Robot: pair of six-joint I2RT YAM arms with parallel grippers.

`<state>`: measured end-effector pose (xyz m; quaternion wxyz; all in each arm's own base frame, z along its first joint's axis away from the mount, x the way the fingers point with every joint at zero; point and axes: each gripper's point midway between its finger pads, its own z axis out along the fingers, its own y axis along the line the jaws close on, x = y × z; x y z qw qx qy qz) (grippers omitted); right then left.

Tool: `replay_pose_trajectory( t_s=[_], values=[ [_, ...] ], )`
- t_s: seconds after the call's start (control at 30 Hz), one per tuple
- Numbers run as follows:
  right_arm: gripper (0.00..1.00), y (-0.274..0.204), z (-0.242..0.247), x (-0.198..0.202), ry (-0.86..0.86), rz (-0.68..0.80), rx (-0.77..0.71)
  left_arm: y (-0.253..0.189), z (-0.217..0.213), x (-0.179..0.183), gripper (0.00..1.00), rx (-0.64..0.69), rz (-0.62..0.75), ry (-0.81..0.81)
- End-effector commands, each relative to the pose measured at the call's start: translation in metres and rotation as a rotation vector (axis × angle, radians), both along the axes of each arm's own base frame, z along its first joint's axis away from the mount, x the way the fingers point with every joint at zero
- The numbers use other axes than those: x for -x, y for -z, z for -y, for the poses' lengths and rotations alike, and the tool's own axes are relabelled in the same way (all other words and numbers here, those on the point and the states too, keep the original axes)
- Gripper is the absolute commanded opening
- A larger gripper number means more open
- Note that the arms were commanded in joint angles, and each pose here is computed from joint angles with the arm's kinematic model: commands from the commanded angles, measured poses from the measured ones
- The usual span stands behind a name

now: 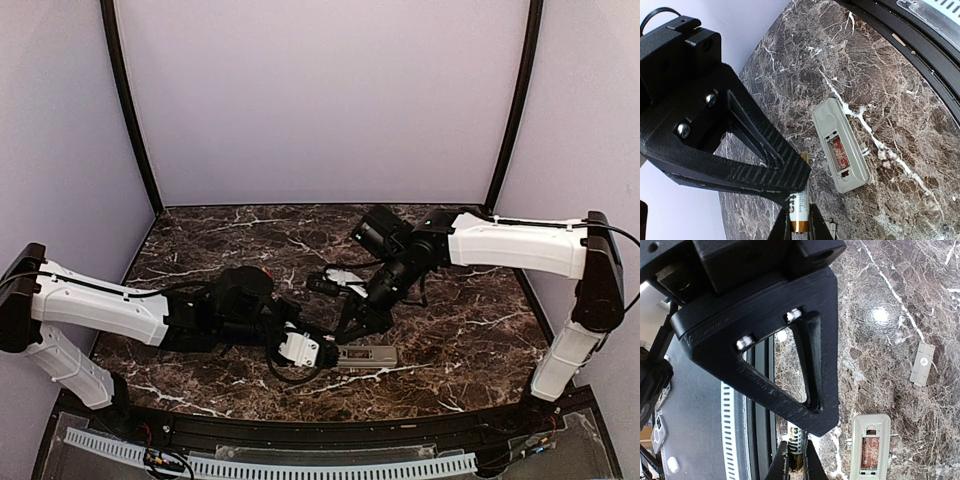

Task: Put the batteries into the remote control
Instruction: Pass from the right arm to the left, then place the battery in the battery compartment.

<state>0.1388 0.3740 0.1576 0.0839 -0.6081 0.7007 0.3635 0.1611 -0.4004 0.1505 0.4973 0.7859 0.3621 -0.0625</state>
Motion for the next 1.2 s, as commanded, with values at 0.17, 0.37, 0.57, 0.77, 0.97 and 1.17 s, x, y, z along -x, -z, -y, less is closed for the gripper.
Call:
replay_pose_trajectory(
  t_s=[0.17, 0.37, 0.57, 0.77, 0.97, 1.17],
  values=[
    [0.43, -0.003, 0.010, -0.039, 0.187, 0.109, -0.030, 0.015, -0.002, -0.021, 0.00, -0.005, -0.138, -0.226],
    [0.50, 0.001, 0.059, -0.083, 0.548, 0.035, -0.038, 0.058, 0.001, -0.025, 0.00, -0.083, -0.265, -0.320],
    [0.51, 0.054, 0.107, -0.086, 0.810, -0.041, 0.177, 0.082, 0.021, -0.029, 0.00, -0.171, -0.323, -0.326],
    [0.51, 0.079, 0.127, -0.075, 0.891, -0.087, 0.270, 0.088, 0.029, -0.032, 0.00, -0.215, -0.321, -0.325],
    [0.51, 0.092, 0.124, -0.065, 0.893, -0.173, 0.292, 0.103, 0.030, -0.024, 0.00, -0.291, -0.307, -0.306],
    [0.50, 0.098, 0.117, -0.065, 0.885, -0.195, 0.261, 0.104, 0.038, -0.037, 0.00, -0.290, -0.252, -0.352]
  ],
)
